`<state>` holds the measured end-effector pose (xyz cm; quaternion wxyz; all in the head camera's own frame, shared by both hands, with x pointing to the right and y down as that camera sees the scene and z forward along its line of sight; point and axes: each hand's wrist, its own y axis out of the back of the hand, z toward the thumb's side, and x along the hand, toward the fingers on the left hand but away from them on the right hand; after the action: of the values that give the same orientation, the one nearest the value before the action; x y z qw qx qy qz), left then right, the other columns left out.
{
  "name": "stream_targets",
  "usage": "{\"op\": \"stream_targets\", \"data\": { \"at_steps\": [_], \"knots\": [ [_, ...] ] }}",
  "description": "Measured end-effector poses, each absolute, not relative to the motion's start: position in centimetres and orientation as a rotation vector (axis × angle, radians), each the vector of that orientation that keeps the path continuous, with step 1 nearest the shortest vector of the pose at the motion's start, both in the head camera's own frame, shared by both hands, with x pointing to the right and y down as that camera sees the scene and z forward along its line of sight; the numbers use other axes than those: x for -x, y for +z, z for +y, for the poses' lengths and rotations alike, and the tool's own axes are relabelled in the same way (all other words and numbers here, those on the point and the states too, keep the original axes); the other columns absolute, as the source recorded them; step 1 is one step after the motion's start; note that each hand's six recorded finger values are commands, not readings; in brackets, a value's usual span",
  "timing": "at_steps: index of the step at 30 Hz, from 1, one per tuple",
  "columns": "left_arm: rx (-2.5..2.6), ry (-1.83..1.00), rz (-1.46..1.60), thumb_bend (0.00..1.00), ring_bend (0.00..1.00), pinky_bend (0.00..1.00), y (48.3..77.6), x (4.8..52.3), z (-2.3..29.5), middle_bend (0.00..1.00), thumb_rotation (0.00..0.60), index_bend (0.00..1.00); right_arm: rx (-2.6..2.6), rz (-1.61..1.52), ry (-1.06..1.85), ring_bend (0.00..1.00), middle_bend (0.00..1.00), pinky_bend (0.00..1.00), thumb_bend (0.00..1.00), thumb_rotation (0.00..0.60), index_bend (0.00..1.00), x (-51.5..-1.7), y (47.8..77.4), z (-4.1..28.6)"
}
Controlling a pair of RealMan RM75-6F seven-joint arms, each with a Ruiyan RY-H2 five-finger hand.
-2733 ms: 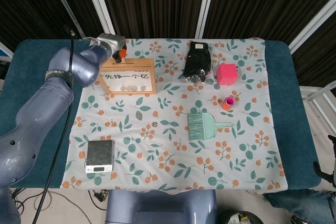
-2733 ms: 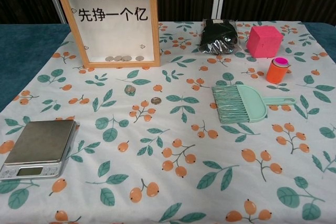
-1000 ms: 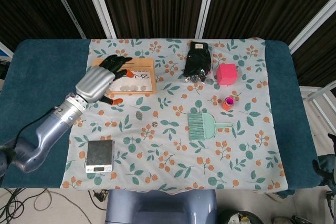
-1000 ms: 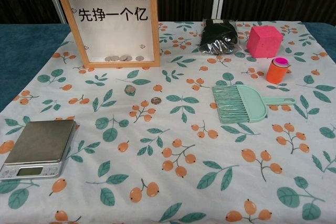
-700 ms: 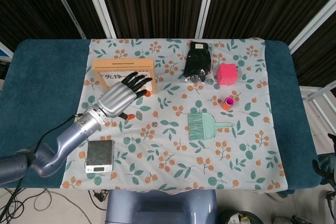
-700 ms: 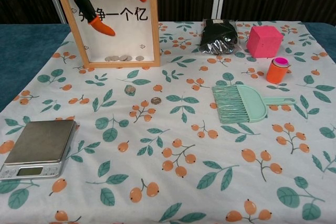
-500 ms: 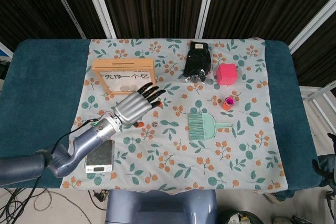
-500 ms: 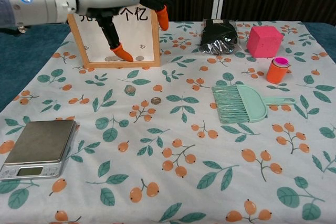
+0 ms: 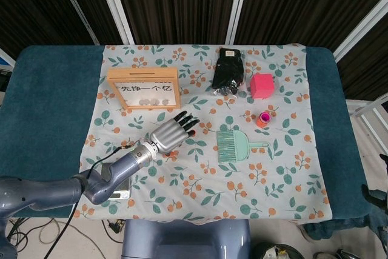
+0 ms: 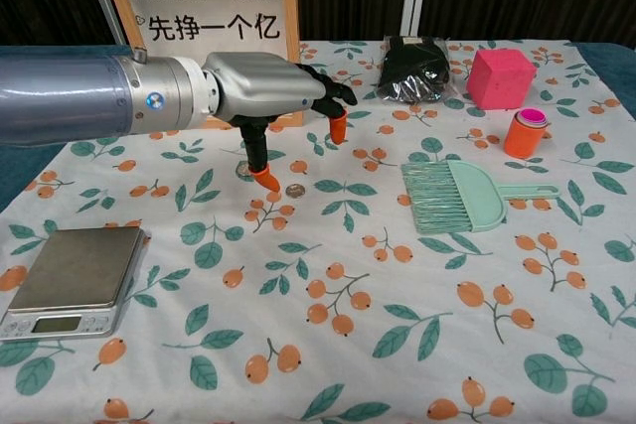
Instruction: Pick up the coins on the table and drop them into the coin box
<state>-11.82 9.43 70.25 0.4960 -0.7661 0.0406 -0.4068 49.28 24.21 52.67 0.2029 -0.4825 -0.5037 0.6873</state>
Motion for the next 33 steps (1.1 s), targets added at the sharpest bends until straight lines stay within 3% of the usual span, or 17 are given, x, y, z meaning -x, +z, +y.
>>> {"op": "stream_targets", "data": {
  "at_steps": [11,33],
  "knots": [
    [1.794,-1.006,0.126,0.10,0.00,0.00,72.9,12.0,9.4,0.01,0.600,0.33,1.352,-1.408,1.924,0.02,0.06,0.00,0.39,0.600,0.16,-49.3,52.7,24.2],
    [1.781,-0.937,0.197,0.15,0.00,0.00,73.8,9.8,9.0,0.01,0.600,0.43,1.359,-1.411,1.930,0.02,0.06,0.00,0.39,0.600,0.16,-49.3,52.7,24.2]
  ]
}}
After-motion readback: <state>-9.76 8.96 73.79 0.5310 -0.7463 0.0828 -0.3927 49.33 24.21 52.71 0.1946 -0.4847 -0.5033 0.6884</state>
